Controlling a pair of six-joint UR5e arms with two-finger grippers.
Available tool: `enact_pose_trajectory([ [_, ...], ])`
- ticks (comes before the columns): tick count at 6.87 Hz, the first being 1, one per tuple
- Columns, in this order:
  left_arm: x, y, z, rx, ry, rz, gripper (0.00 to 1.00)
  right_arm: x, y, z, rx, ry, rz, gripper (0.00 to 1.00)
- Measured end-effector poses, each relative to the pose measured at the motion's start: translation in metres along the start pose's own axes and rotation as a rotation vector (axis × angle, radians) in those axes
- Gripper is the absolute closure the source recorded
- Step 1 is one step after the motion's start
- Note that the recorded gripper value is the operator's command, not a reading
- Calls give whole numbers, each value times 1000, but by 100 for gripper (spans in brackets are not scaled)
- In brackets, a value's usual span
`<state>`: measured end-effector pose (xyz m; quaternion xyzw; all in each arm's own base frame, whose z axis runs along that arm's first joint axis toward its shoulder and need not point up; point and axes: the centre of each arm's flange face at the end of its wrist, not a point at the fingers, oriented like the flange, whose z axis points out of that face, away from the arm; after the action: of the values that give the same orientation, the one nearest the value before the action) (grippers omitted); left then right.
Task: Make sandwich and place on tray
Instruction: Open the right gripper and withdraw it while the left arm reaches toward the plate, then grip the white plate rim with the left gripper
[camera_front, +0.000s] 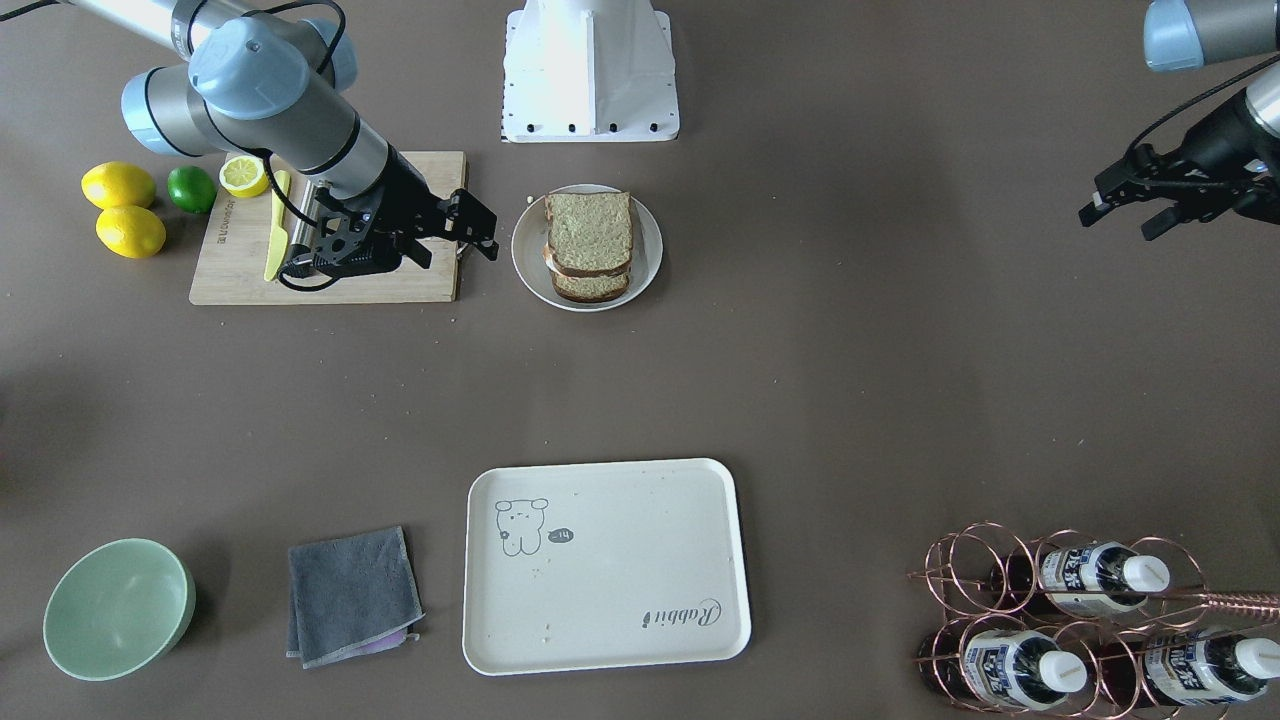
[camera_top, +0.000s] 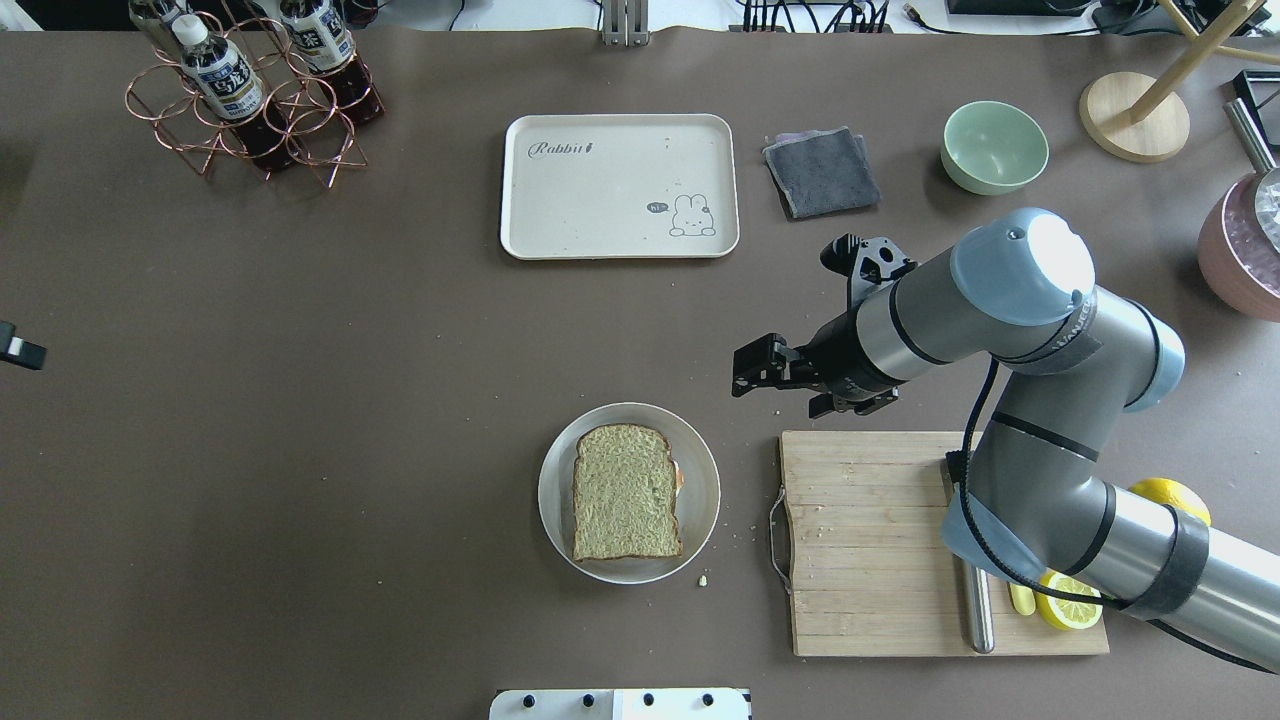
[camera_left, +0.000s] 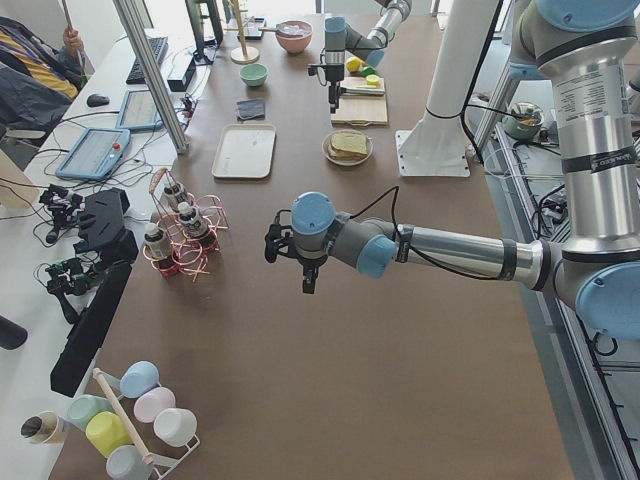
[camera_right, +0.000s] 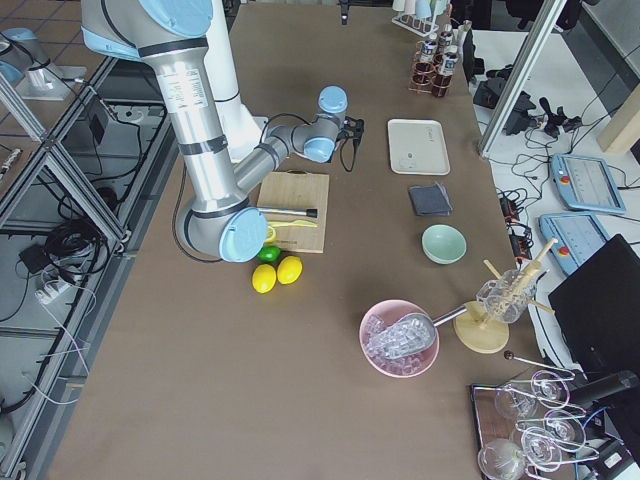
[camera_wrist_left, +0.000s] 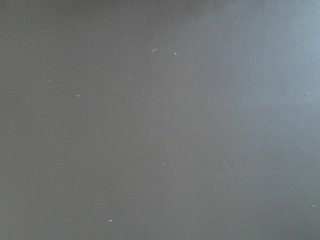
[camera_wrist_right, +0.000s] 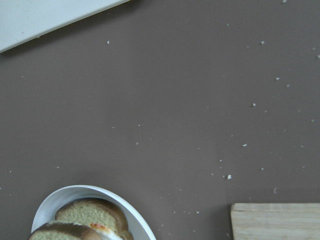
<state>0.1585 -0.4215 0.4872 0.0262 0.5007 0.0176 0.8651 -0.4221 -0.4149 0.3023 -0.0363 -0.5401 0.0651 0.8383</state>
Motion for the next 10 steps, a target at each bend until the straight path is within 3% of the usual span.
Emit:
enact_pose_trajectory([
  [2, 130, 9, 75, 3, 32, -32, 4, 54, -21, -36, 22, 78, -42, 0],
  [5, 278, 65, 159, 22, 92, -54, 16, 172, -49, -83, 21, 184, -165, 0],
  [7, 332, 90, 191, 22, 119, -68, 30, 243, -61, -109, 5, 236, -245, 0],
  [10, 366, 93, 214, 31, 127, -64, 54, 302, -60, -133, -3, 274, -287, 0],
])
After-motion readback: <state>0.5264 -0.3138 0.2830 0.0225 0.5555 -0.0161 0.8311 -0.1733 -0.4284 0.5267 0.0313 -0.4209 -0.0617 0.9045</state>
